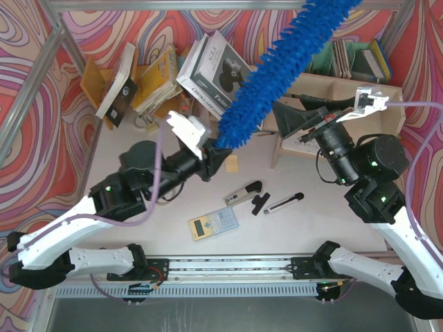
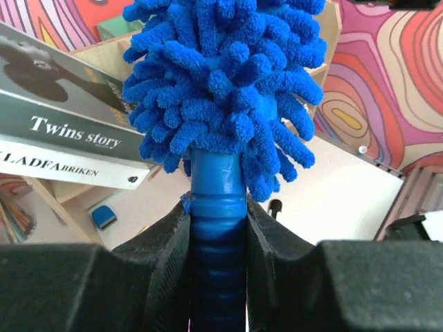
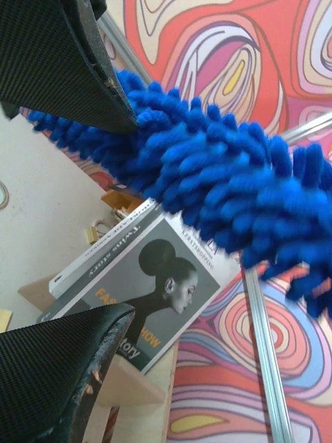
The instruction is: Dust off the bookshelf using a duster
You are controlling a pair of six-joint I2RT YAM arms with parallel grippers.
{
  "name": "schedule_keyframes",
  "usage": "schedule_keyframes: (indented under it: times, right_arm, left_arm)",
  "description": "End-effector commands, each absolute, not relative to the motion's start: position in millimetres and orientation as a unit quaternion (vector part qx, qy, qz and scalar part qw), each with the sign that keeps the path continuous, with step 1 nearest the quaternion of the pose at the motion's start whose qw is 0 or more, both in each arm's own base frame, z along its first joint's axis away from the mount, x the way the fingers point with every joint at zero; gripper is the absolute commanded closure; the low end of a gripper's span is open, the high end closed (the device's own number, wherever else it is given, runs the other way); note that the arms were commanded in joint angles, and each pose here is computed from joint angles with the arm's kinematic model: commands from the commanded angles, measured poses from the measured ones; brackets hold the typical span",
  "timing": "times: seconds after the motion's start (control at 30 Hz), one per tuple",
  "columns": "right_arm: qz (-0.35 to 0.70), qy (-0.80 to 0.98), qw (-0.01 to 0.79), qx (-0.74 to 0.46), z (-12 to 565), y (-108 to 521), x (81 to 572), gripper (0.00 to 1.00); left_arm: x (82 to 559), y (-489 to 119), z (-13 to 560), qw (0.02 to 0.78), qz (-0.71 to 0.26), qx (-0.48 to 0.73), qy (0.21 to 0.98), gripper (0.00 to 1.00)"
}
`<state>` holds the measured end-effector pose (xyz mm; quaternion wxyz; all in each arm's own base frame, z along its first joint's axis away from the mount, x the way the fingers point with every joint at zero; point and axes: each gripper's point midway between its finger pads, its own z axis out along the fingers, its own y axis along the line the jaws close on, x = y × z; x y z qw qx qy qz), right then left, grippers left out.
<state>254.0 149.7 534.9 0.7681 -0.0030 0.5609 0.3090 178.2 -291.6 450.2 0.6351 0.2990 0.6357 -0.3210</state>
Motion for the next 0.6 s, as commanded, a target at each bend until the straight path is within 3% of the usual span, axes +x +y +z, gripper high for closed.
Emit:
schedule_keyframes:
  times: [0.0,0.33,0.57]
  right_arm:
    - [0.352,0.51,0.785,-0.031,572,159,239,0.02]
    - [0.348,0.493,0.798,0.0,577,145,236,0.03]
    - [0.325,0.498,0.798,0.096,571,121,254,0.12]
  left_arm:
    - [192,-301,477,0.701,-0.283,0.271,0.596,1.0]
    - [184,-338,461,0.687,-0.309,0.296,0.587,1.0]
    - [164,-359,441,0.681,-0.326,0.331,0.566,1.0]
